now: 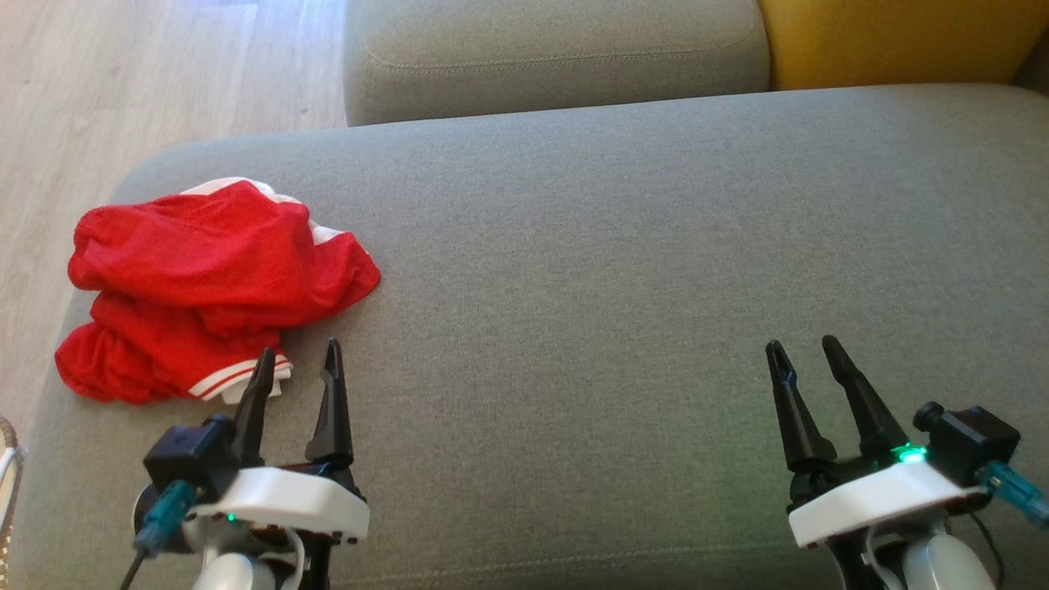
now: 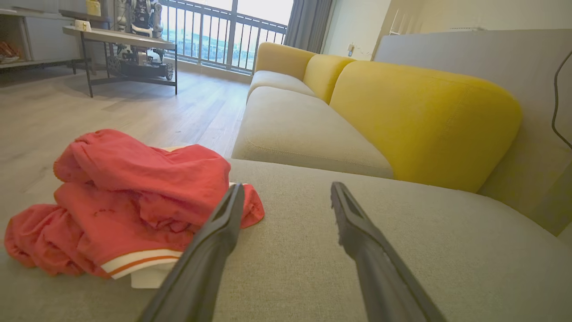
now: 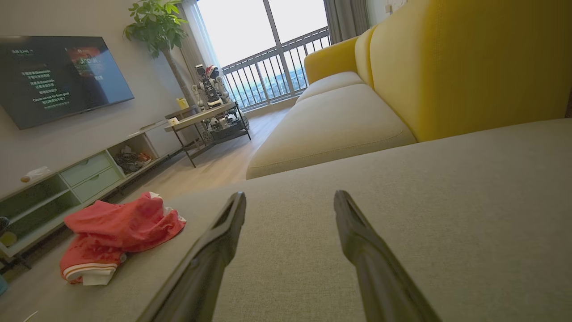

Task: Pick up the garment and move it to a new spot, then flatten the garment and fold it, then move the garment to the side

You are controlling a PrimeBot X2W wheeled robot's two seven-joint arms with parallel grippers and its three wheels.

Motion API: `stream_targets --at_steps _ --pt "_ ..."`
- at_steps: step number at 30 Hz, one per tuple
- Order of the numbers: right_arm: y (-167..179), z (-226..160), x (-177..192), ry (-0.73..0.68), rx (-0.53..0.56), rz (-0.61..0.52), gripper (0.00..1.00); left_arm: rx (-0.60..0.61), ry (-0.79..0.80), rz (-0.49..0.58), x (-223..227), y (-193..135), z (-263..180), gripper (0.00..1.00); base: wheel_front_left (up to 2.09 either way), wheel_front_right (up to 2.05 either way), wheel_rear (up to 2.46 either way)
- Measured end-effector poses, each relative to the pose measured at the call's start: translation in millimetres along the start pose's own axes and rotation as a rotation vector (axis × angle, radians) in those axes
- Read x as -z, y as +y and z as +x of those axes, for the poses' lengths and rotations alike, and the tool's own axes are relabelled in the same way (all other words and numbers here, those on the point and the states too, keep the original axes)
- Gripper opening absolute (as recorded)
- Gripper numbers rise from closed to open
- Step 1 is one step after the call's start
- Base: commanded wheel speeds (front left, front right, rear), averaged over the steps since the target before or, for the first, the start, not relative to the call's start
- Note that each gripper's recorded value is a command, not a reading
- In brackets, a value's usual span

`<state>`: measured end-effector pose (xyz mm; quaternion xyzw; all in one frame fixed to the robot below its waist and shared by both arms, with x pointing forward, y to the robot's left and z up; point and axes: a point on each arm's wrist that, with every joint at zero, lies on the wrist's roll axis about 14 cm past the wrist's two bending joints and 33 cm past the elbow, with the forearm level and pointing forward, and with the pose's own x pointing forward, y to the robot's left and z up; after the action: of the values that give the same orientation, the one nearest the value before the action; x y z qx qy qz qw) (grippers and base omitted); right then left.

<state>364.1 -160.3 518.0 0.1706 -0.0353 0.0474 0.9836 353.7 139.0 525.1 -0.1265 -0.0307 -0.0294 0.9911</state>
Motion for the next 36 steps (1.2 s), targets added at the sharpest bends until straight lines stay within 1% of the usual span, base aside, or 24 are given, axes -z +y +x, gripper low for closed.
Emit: stream_targets --at_steps 13,26,36 --pt "-5 -3 -7 -0.031 0.002 -0.146 1.00 0.047 -0.049 0.105 -6 -9 -4 1.00 0.00 0.00 0.00" --pt "-11 -5 0 -0.013 -0.002 -0.293 1.00 0.126 -0.095 0.218 -9 -24 -6 1.00 0.00 0.00 0.00" --pt "-11 -6 4 0.000 -0.007 -0.311 1.00 0.143 -0.038 0.203 8 -24 -11 1.00 0.00 0.00 0.00"
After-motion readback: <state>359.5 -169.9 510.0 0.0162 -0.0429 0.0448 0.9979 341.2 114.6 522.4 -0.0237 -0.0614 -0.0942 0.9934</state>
